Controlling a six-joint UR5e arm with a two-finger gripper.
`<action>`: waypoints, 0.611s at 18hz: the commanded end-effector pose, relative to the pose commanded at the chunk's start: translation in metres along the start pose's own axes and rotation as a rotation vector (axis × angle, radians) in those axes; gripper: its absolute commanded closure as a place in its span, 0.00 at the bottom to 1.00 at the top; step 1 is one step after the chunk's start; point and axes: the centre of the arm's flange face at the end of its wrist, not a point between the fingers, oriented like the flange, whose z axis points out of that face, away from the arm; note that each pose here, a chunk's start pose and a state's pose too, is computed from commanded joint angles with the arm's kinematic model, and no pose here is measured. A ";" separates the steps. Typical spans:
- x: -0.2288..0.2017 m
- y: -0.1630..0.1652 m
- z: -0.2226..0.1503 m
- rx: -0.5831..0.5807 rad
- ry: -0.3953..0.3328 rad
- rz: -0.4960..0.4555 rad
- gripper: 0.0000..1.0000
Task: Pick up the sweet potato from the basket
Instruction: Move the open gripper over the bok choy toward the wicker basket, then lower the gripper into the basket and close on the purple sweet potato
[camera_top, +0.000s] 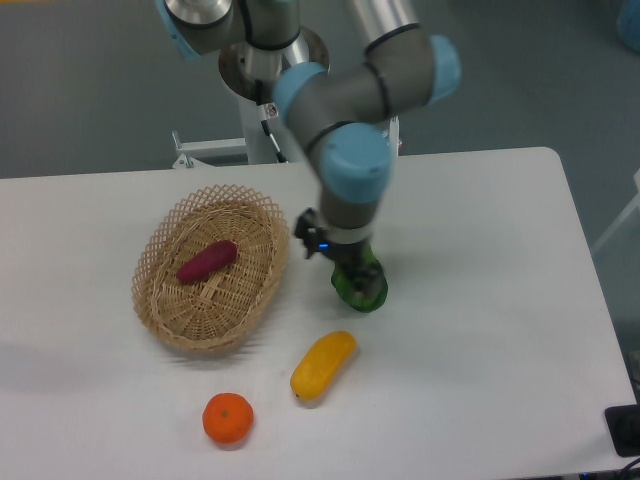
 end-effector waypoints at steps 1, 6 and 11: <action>0.007 -0.008 0.002 -0.003 0.002 0.008 0.00; 0.058 -0.046 0.028 -0.037 0.043 0.026 0.00; 0.095 -0.059 0.053 -0.072 0.081 0.057 0.00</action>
